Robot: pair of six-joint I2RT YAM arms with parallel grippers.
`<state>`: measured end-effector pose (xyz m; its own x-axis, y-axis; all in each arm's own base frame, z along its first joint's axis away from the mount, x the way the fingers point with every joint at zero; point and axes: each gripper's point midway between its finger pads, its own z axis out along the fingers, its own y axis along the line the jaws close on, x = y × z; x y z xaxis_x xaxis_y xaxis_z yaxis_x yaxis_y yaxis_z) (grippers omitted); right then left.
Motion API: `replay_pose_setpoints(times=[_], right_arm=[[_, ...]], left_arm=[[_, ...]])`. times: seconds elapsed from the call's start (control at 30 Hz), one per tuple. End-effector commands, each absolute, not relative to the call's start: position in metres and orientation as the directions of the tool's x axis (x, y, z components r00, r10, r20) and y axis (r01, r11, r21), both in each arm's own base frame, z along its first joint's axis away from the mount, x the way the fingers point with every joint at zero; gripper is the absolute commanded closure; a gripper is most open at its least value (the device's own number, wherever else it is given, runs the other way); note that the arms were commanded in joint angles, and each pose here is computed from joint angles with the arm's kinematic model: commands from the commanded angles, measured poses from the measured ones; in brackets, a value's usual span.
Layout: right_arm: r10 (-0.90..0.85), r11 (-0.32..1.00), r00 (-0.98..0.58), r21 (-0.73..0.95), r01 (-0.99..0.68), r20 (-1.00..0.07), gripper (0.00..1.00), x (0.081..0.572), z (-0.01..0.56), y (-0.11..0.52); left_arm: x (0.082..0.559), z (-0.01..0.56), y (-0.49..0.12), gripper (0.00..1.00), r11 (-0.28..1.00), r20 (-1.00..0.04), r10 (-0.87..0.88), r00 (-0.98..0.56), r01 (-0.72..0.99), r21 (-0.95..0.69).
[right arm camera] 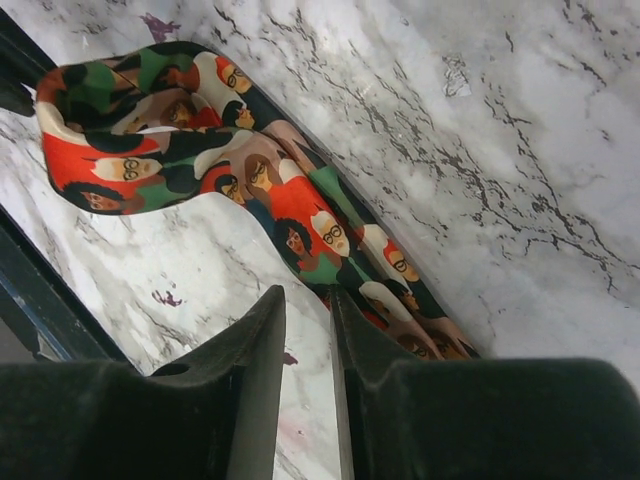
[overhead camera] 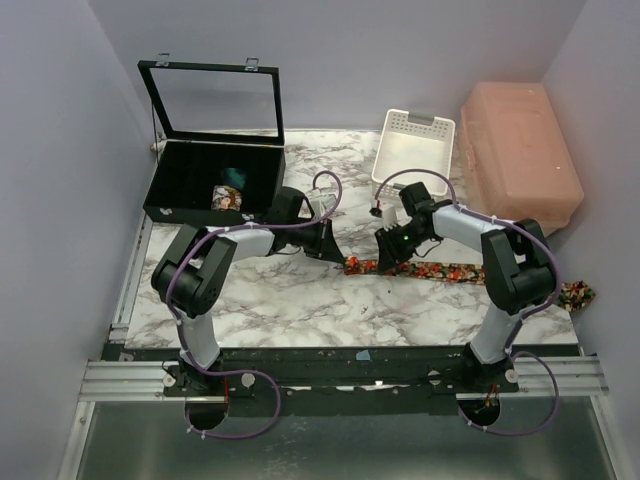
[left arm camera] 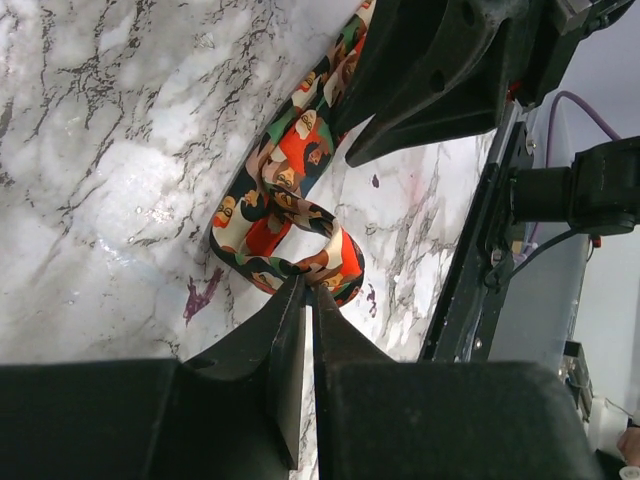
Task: Roll the ties
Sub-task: Roll the tie at the center of the board.
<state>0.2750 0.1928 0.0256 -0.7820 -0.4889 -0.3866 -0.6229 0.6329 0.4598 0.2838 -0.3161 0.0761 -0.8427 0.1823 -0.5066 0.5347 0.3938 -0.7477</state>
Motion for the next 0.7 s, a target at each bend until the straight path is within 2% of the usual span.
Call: replay_pose_setpoints(times=[0.0,0.03,0.23,0.4,0.67], right_arm=[[-0.475,0.593,-0.766,0.486,-0.642,-0.433,0.70,0.277,0.051,0.201],[-0.467,0.583,-0.764,0.495,-0.644,-0.445,0.68,0.278,0.058,0.203],[-0.400,0.480,-0.791,0.629,-0.612,-0.464,0.39,0.273,0.096,0.228],[-0.369,0.474,-0.834,0.689,-0.548,-0.410,0.33,0.272,0.095,0.235],[-0.376,0.519,-0.857,0.686,-0.510,-0.352,0.36,0.275,0.070,0.231]], left_arm=[[0.281,0.085,-0.319,0.90,0.369,-0.524,0.184,-0.831,0.553,-0.747],[0.281,0.084,-0.319,0.90,0.371,-0.521,0.182,-0.834,0.550,-0.749],[0.286,0.083,-0.324,0.90,0.372,-0.518,0.181,-0.836,0.546,-0.750],[0.284,0.084,-0.339,0.89,0.353,-0.518,0.203,-0.831,0.555,-0.753],[0.285,0.082,-0.360,0.90,0.336,-0.503,0.227,-0.834,0.552,-0.763]])
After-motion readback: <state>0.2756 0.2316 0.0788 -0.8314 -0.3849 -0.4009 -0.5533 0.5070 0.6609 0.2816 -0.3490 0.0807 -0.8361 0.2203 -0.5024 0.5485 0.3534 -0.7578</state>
